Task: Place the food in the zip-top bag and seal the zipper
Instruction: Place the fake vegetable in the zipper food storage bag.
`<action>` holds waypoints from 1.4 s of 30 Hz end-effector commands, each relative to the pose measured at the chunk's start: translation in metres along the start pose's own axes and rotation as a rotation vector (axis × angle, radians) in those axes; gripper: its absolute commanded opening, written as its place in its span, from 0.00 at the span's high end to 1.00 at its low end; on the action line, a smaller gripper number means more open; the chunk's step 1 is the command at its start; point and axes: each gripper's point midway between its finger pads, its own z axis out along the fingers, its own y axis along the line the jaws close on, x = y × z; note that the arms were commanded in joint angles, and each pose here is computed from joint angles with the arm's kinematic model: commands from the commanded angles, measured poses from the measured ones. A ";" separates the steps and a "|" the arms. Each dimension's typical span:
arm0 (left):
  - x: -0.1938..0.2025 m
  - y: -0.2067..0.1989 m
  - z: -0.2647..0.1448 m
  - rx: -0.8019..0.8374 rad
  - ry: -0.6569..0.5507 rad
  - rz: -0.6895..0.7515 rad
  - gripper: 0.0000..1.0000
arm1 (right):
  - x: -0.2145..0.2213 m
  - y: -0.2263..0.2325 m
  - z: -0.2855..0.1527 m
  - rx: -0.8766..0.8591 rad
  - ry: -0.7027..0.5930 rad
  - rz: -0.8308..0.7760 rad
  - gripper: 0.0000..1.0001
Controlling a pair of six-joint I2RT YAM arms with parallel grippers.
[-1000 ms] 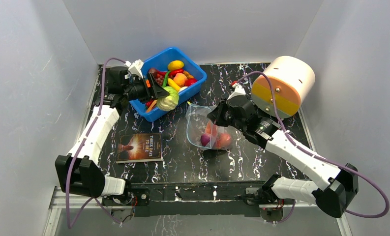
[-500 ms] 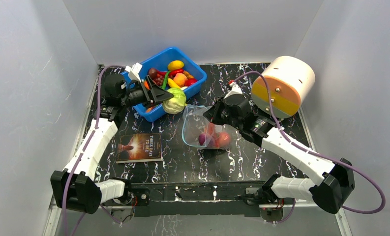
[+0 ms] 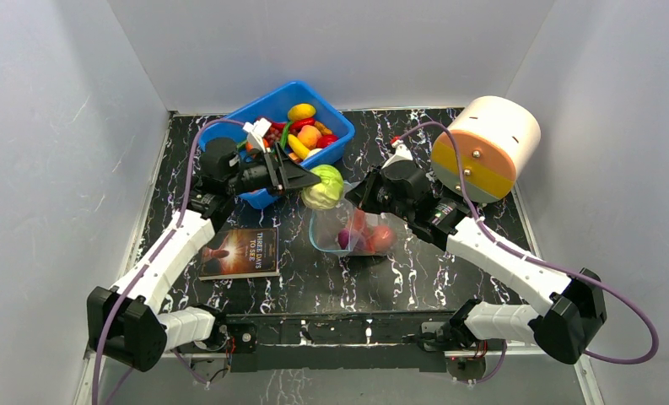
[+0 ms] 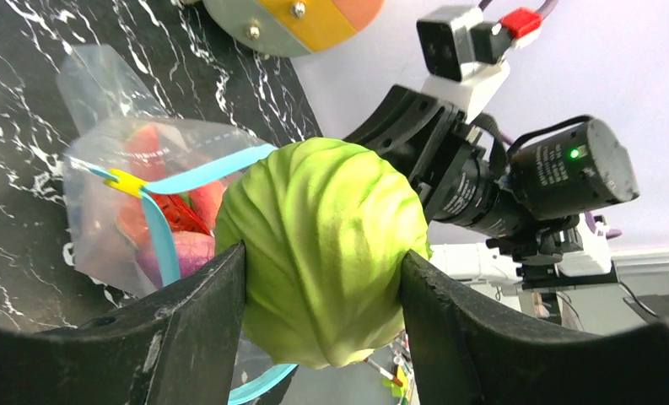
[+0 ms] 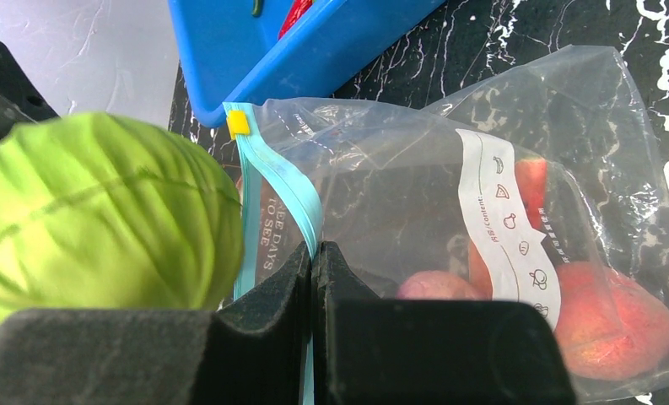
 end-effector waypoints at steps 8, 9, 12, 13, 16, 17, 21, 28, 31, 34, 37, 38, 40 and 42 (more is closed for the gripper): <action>0.028 0.024 0.008 -0.065 0.039 0.010 0.62 | -0.034 0.035 -0.008 -0.106 -0.101 0.028 1.00; 0.029 0.028 0.008 -0.081 0.044 0.011 0.62 | -0.034 0.036 -0.008 -0.109 -0.101 0.029 1.00; 0.033 0.042 0.009 -0.142 0.064 0.016 0.62 | -0.034 0.038 -0.007 -0.116 -0.096 0.029 1.00; 0.035 0.045 0.010 -0.151 0.073 0.022 0.62 | -0.033 0.038 -0.007 -0.116 -0.092 0.030 1.00; 0.037 0.048 0.012 -0.166 0.086 0.028 0.62 | -0.032 0.038 -0.006 -0.118 -0.087 0.033 1.00; 0.037 0.049 0.012 -0.175 0.085 0.031 0.62 | -0.031 0.038 -0.006 -0.118 -0.085 0.034 1.00; 0.037 0.059 0.011 -0.243 0.088 0.048 0.58 | -0.030 0.038 -0.005 -0.119 -0.082 0.038 1.00; 0.040 0.056 0.013 -0.225 0.110 0.046 0.44 | -0.028 0.037 -0.002 -0.116 -0.074 0.035 1.00; 0.040 0.054 0.013 -0.219 0.112 0.049 0.36 | -0.025 0.034 -0.001 -0.110 -0.064 0.033 1.00; 0.039 0.049 0.013 -0.203 0.108 0.055 0.30 | -0.023 0.032 0.000 -0.107 -0.062 0.028 1.00; 0.036 0.044 0.013 -0.190 0.096 0.061 0.24 | -0.023 0.031 -0.001 -0.103 -0.063 0.018 1.00; 0.035 0.041 0.012 -0.182 0.093 0.066 0.23 | -0.023 0.030 -0.001 -0.101 -0.064 0.015 1.00; 0.033 0.039 0.012 -0.177 0.086 0.070 0.21 | -0.021 0.028 -0.002 -0.098 -0.061 0.010 1.00; 0.031 0.037 0.012 -0.176 0.082 0.073 0.19 | -0.020 0.027 -0.002 -0.096 -0.061 0.006 1.00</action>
